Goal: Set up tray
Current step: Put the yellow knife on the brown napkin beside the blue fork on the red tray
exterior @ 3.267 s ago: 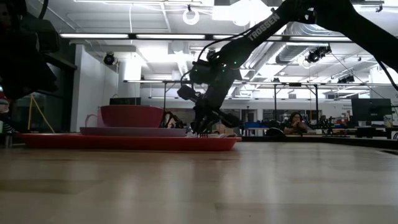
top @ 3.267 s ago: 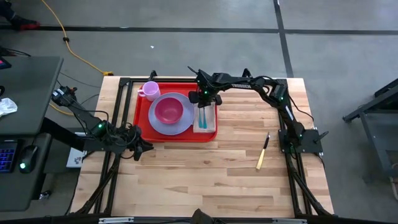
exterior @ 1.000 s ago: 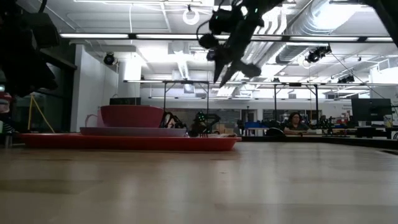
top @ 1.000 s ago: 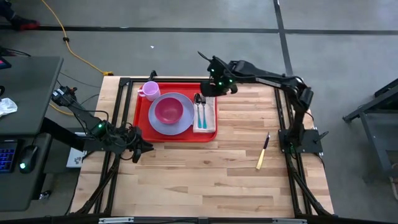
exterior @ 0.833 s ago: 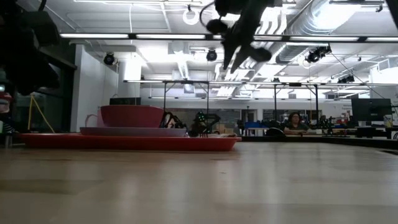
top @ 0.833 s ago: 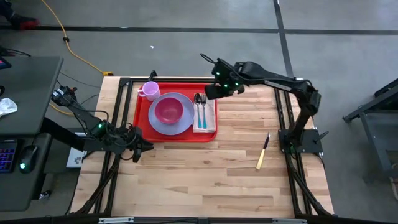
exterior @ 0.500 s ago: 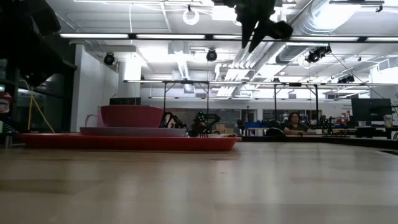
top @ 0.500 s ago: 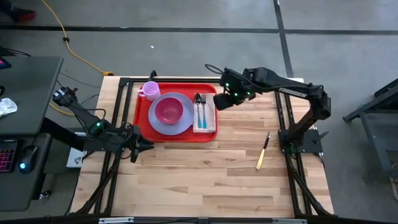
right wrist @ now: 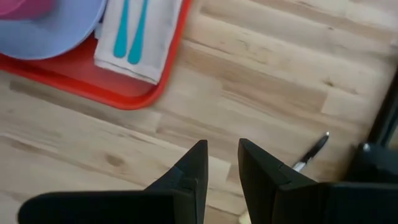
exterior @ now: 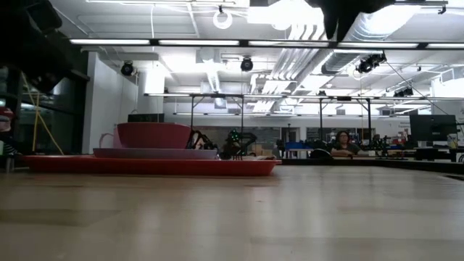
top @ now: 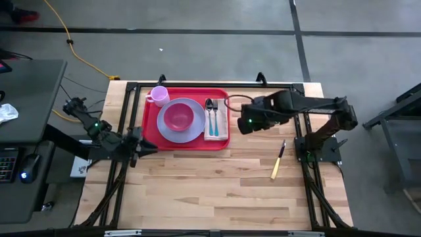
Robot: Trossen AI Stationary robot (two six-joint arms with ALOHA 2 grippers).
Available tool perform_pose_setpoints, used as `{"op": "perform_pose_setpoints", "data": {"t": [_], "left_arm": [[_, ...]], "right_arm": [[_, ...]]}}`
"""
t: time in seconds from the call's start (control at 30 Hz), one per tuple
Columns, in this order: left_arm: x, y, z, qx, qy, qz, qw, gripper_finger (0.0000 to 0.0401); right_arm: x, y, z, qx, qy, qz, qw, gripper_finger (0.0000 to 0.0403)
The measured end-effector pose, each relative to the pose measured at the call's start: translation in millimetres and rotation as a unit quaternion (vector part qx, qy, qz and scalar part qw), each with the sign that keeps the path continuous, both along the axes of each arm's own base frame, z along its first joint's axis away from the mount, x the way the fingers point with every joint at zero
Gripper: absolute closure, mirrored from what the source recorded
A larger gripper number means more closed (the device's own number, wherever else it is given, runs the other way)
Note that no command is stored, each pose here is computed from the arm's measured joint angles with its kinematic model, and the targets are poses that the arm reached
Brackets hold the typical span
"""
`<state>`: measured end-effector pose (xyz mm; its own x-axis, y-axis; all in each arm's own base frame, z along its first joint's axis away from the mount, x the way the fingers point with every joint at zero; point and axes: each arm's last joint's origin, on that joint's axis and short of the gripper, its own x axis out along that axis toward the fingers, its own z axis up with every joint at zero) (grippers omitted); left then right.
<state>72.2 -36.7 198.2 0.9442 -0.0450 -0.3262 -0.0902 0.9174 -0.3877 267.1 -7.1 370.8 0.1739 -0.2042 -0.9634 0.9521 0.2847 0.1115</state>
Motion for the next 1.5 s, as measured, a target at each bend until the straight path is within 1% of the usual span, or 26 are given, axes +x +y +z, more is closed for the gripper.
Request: {"op": "perform_pose_setpoints", "data": {"t": [0.27,0.37,0.5,0.63,0.73,0.8,0.87,1.03,1.13,1.2,1.3,1.5], "left_arm": [[-14.3,11.1,-2.6,-0.009,-0.012,-0.004,1.0,0.0272],[-14.8,11.2,-5.0,-0.006,0.001,-0.007,1.0,0.0272],[-14.0,10.0,-5.4,-0.013,-0.002,-0.014,1.0,0.0272],[-13.6,9.3,-6.9,-0.017,0.001,-0.019,1.0,0.0272],[-13.5,9.2,-6.6,-0.018,0.0,-0.019,1.0,0.0272],[-13.4,9.0,-6.0,-0.021,-0.002,-0.021,1.0,0.0272],[-13.3,8.9,-6.0,-0.022,-0.003,-0.022,1.0,0.0272],[-13.3,8.8,-5.8,-0.031,-0.003,-0.019,0.999,0.0272],[-13.3,8.8,-5.9,-0.032,-0.002,-0.02,0.999,0.0272],[-13.3,8.7,-5.9,-0.034,-0.002,-0.02,0.999,0.0272],[-13.3,8.7,-5.9,-0.034,-0.001,-0.02,0.999,0.0272],[-13.3,8.7,-5.9,-0.034,-0.001,-0.02,0.999,0.0272]], "right_arm": [[-3.1,30.2,-0.1,0.012,-0.013,-0.05,0.999,0.0336],[-4.1,40.2,-0.1,0.024,-0.02,-0.073,0.997,0.0336],[-5.3,51.7,-5.2,0.039,-0.018,-0.1,0.994,0.0336],[-9.0,61.4,-34.6,0.081,0.051,-0.126,0.987,0.0336],[-14.3,67.5,-64.4,0.119,0.118,-0.151,0.974,0.0336],[-16.5,70.1,-82.5,0.134,0.142,-0.165,0.967,0.0336],[-16.8,72.2,-97.5,0.143,0.148,-0.17,0.964,0.0336],[-16.9,73.2,-128.6,0.153,0.141,-0.173,0.963,0.0336],[-23.2,72.3,-144.7,0.162,0.166,-0.183,0.955,0.0336],[-28.4,72.3,-153.0,0.173,0.188,-0.19,0.948,0.0336],[-35.3,71.9,-163.3,0.174,0.21,-0.2,0.941,0.0336],[-39.8,70.2,-176.9,0.165,0.21,-0.201,0.943,0.0336]]}}
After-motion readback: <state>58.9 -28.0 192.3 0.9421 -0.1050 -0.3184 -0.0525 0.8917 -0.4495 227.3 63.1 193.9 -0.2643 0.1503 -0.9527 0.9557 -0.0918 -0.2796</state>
